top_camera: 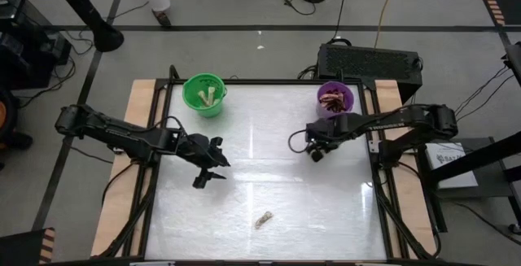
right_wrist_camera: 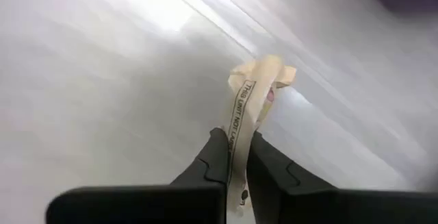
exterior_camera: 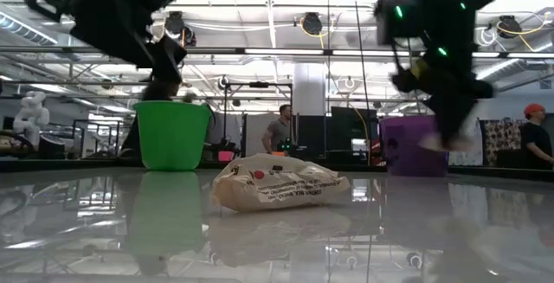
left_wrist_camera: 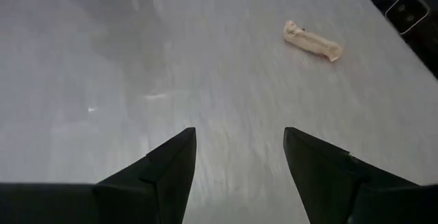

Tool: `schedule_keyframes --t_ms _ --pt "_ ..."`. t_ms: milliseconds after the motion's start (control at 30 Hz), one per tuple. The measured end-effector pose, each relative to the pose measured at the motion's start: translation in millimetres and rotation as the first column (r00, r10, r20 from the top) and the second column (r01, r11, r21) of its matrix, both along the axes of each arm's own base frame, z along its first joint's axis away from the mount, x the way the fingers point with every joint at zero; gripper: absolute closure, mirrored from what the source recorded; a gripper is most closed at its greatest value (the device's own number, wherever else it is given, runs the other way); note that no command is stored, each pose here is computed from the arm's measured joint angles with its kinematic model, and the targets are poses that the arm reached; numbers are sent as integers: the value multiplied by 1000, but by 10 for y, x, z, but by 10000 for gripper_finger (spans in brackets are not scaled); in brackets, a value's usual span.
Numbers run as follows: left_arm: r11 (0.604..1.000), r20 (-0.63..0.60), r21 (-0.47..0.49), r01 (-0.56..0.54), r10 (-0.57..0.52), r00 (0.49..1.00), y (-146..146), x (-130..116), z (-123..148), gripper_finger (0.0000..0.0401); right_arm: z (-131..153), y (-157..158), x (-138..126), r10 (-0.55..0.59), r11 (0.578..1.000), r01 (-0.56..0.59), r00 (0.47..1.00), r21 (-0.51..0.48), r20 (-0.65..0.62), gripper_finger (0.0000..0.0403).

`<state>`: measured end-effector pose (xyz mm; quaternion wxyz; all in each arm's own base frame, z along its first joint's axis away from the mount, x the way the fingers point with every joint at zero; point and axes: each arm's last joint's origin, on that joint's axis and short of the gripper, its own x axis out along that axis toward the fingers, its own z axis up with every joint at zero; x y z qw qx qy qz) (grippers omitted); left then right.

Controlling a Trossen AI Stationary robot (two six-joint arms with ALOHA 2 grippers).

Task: Sort candy by brand, put in halloween buckets
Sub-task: Put the white chocolate bar into the green bucket

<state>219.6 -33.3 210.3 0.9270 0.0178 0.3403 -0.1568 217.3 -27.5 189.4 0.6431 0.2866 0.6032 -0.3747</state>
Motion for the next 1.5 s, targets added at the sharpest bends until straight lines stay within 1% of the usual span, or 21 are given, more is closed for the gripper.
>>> schedule_keyframes --t_ms 67,100,133,200,267,367,400,500,533,600,633,700,800,867,1000,1100,1233,1300,1500 --pt "1000 42 -13 -6 7 999 2 -19 -115 173 83 60 178 67 998 -65 987 -15 149 378" --pt "999 74 -30 -15 17 997 3 -27 -172 173 119 103 271 112 994 -108 966 -32 232 378" --pt "998 108 -51 -24 29 994 5 -37 -244 173 153 151 366 164 987 -154 934 -56 319 378" --pt "995 178 -93 -33 49 983 1 -74 -379 173 238 275 547 281 960 -255 829 -119 483 377" --pt "994 270 -111 -13 43 962 -20 -98 -466 173 322 410 705 392 917 -344 694 -201 604 377" --pt "996 404 -85 40 -3 915 -67 -117 -533 173 400 611 848 525 843 -426 517 -329 676 376" --pt "996 438 -72 55 -18 899 -85 -105 -540 173 415 669 879 557 820 -442 471 -363 684 376" --pt "996 530 -25 91 -64 845 -156 -22 -527 173 389 816 946 628 761 -485 383 -431 678 376" --pt "995 552 -16 100 -75 831 -184 23 -518 173 367 856 968 646 744 -497 363 -447 671 376" --pt "995 584 -23 96 -65 809 -234 151 -492 173 307 930 996 679 711 -525 337 -469 652 376" --pt "996 589 -36 83 -45 807 -251 215 -484 173 287 958 1014 687 701 -529 323 -478 651 376" --pt "995 571 -80 50 5 821 -286 366 -493 173 260 1008 1027 702 685 -540 307 -489 643 376" --pt "991 523 -132 28 46 851 -328 561 -555 173 226 1044 1035 707 678 -550 305 -488 638 376" --pt "991 517 -133 25 48 855 -352 682 -580 173 208 1068 1028 708 675 -559 309 -481 635 376" --pt "991 516 -132 16 55 855 -383 839 -599 173 203 1111 1025 706 675 -565 305 -475 640 376" --pt "991 517 -132 -9 76 853 -396 912 -593 173 192 1132 1013 709 670 -574 308 -471 634 376" --pt "987 515 -128 -97 149 844 -369 958 -571 173 194 1142 1012 710 669 -573 304 -473 635 376" --pt "983 515 -143 -111 170 841 -348 967 -562 173 196 1150 1012 709 667 -576 299 -472 638 376" --pt "981 515 -148 -122 182 838 -268 986 -558 173 191 1146 1009 711 667 -577 304 -470 634 376"
